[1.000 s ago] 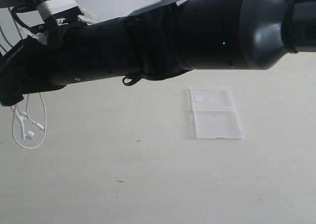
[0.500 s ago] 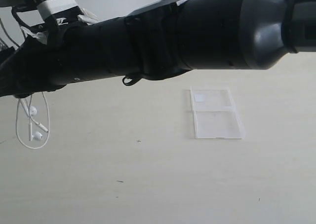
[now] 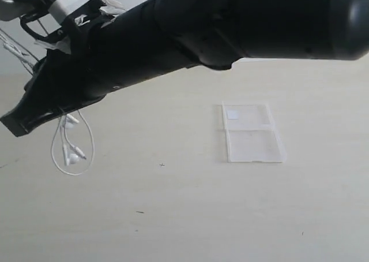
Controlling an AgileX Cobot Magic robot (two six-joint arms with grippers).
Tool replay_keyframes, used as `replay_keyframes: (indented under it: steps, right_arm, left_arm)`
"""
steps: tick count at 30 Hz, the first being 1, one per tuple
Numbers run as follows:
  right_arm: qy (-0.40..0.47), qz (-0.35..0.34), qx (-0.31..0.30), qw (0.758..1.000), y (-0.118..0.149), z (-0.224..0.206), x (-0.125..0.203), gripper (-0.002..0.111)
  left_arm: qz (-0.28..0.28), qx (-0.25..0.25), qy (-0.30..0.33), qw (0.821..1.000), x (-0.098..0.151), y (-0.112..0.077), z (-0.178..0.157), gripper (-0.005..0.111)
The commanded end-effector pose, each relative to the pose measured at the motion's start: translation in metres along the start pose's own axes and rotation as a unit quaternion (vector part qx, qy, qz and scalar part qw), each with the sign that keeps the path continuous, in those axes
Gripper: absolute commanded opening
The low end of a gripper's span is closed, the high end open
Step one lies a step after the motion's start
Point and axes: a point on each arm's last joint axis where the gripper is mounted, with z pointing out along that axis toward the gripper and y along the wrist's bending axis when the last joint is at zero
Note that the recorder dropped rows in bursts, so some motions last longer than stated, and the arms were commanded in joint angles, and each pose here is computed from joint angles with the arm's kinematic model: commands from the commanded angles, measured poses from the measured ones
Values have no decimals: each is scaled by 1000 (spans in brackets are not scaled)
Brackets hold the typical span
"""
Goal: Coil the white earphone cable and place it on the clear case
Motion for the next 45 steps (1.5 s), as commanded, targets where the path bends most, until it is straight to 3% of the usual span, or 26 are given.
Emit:
replay_keyframes:
  steps: [1,9,25,32,45]
  right_arm:
    - [69,-34,19,997,-1,-12,8,0]
    - [110,-56,11,992,3,-28,9,0]
    - [77,-87,14,993,16,-83,-16,0]
    - [80,-79,58,992,16,-116,-23,0]
    - [44,-56,37,997,32,-162,-46,0]
  left_arm:
    - [-7,-16,-9,1000,-2,3,0,0]
    - [-8,-23,-12,1000,-2,4,0,0]
    - [-12,-19,-10,1000,-1,4,0,0]
    - [-34,-22,27,999,24,11,3,0]
    - [-59,71,128,988,66,10,13,0]
